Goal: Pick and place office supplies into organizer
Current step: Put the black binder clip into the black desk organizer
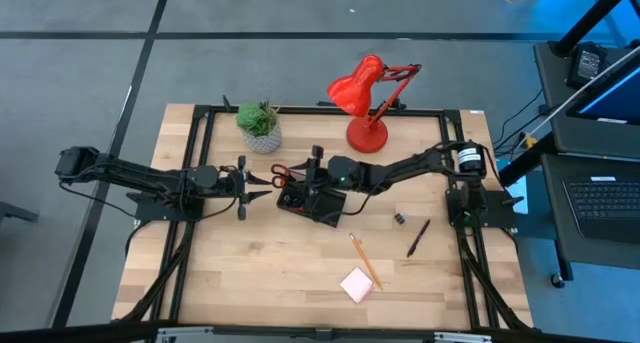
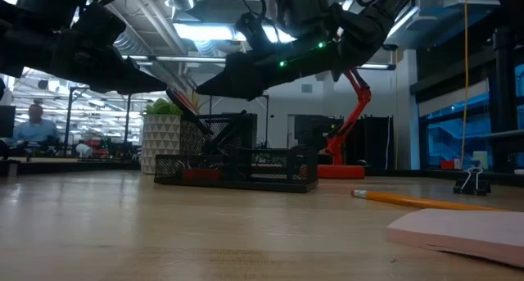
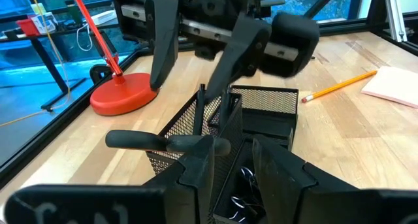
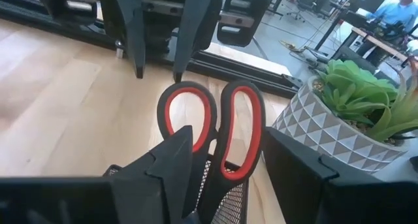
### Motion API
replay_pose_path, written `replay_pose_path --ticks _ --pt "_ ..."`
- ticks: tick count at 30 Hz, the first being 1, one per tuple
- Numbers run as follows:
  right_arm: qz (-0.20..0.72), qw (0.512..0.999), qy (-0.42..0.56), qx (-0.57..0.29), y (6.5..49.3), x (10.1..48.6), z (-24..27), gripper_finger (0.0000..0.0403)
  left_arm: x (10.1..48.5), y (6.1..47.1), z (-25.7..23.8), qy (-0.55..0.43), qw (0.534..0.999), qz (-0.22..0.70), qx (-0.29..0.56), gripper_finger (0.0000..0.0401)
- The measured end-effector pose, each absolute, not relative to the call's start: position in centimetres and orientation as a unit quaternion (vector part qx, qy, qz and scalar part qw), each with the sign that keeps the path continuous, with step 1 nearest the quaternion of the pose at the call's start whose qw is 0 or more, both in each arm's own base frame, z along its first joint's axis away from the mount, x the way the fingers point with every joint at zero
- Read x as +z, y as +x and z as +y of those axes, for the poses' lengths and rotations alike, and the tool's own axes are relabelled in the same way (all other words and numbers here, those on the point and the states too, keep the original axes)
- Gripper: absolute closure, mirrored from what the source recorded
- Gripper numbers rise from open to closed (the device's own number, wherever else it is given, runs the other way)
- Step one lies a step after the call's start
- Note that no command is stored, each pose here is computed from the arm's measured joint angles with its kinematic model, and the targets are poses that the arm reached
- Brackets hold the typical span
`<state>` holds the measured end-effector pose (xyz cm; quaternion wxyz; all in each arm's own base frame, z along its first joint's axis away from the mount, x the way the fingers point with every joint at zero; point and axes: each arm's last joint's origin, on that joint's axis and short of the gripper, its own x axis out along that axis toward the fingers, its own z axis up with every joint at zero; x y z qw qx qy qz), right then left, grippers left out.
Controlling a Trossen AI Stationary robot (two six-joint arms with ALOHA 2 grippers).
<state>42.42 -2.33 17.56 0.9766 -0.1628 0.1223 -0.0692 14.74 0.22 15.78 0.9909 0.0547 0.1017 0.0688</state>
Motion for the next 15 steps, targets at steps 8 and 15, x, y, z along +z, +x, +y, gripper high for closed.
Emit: replay_pose_path --ticks 8,15 --pt "0.188 0.968 -0.165 -0.026 40.8 19.8 0.4 0.0216 15.7 14.7 0.2 0.055 0.991 0.103 0.069 0.0301" --pt "0.278 0.959 -0.058 -0.01 37.9 21.7 3.2 0.0217 15.7 14.7 0.2 0.055 0.991 0.103 0.069 0.0301"
